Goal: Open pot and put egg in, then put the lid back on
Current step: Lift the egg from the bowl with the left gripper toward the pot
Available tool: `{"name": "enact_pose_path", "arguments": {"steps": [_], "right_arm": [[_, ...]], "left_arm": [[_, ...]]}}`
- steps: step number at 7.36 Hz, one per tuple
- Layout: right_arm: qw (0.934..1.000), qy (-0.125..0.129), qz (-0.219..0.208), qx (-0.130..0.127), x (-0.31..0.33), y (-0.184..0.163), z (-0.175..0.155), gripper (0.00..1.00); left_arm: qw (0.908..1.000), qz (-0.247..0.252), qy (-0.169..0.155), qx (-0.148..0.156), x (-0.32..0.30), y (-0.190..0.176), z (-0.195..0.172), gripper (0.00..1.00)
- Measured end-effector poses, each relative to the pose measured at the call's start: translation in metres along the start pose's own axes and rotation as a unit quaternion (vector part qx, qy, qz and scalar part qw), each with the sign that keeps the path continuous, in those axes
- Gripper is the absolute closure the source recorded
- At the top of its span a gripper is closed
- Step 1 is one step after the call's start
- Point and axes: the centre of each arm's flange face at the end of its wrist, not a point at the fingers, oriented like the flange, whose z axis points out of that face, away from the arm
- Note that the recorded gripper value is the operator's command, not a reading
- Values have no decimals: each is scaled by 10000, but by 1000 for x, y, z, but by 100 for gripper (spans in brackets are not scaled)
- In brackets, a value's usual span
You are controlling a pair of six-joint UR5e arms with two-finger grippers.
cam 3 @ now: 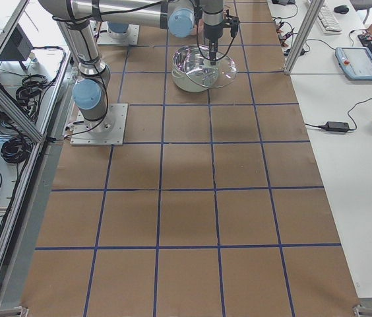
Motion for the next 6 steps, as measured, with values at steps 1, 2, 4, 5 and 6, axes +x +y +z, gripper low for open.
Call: {"name": "enact_pose_path", "arguments": {"steps": [1, 2, 4, 5, 6], "right_arm": [[10000, -3, 0, 1, 0, 0, 0, 53], [10000, -5, 0, 1, 0, 0, 0, 53], [10000, -5, 1, -2, 0, 0, 0, 53], [10000, -3, -18, -1, 1, 0, 0, 53], [10000, 1, -42, -1, 1, 0, 0, 53]], "left_arm": [[10000, 6, -32, 22, -1, -3, -10, 82], [10000, -77, -10, 14, -2, -7, -28, 82], [9993, -372, 37, -8, 7, -22, -69, 82], [9987, -509, 9, 21, 19, -37, -90, 82], [9977, -674, -62, 104, 37, -61, -111, 82]]}}
